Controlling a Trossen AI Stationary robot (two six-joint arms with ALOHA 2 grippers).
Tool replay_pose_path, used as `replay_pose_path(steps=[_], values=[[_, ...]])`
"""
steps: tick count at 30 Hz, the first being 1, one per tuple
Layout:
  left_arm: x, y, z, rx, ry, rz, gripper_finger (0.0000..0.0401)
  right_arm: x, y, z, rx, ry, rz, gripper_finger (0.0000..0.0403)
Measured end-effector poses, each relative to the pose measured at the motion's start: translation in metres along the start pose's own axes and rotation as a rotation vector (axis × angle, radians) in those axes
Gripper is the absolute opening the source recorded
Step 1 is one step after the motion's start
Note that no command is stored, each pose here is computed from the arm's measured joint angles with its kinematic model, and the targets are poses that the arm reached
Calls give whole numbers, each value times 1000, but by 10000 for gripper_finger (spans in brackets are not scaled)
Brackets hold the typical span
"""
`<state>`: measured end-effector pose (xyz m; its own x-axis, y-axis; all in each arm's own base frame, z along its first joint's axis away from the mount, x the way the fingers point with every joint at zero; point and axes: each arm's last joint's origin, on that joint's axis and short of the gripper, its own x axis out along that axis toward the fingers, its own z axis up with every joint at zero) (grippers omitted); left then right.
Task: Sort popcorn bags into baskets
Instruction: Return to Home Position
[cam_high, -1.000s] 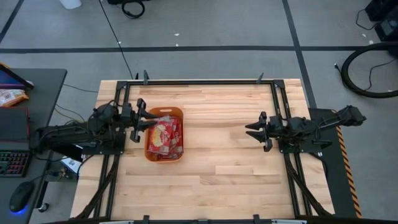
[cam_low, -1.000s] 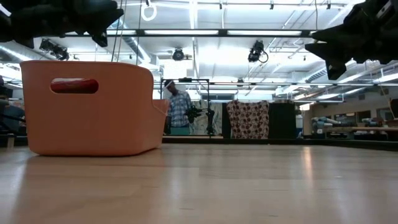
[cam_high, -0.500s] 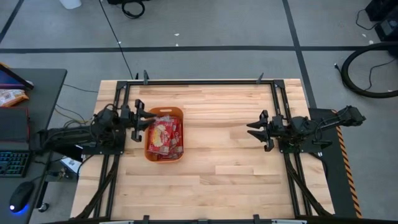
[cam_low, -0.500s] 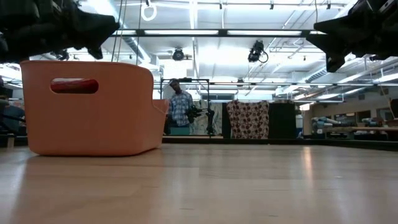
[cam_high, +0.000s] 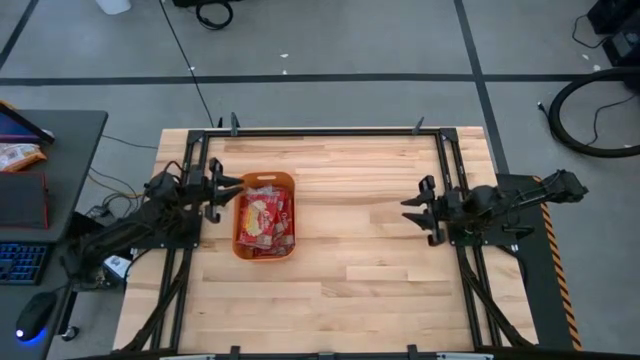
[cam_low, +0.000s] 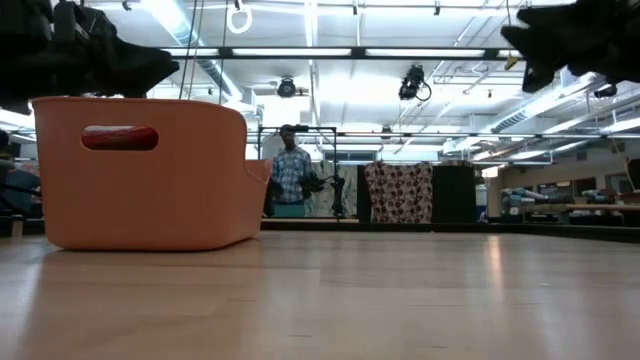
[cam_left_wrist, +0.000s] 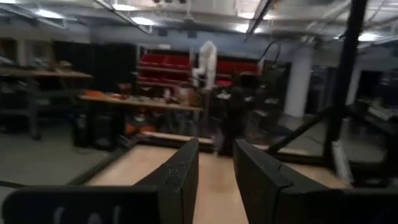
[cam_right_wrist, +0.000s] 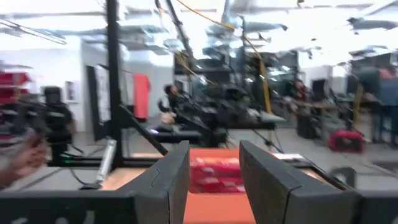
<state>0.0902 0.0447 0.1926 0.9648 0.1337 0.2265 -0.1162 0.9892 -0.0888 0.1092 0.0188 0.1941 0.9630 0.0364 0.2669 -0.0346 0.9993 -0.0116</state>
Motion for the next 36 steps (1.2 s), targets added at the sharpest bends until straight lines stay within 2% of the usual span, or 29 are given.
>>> replay_pose_path(steps=[7, 9, 13, 15, 17, 20, 23, 36], values=[[-2, -8, -9, 81, 38, 84, 105, 0, 1, 1, -6, -8, 38, 144], [-1, -12, -10, 95, 47, 68, 105, 0, 1, 0, 16, -4, 31, 144], [0, -19, -15, 88, 93, 6, 105, 0, 1, -4, 179, 41, 11, 144], [0, -21, -18, 76, 124, 6, 105, 0, 1, -7, 195, 73, 14, 144], [0, -22, -20, 70, 139, 2, 105, -1, 0, -12, 199, 123, -26, 144], [0, -24, -19, 60, 122, -15, 105, -1, -4, -12, 213, 106, -160, 144], [-1, -25, -14, 53, 70, -23, 105, -1, -6, -11, 216, 93, -236, 144], [0, -25, -11, 46, 43, -24, 105, -1, -6, -11, 201, 93, -229, 144]])
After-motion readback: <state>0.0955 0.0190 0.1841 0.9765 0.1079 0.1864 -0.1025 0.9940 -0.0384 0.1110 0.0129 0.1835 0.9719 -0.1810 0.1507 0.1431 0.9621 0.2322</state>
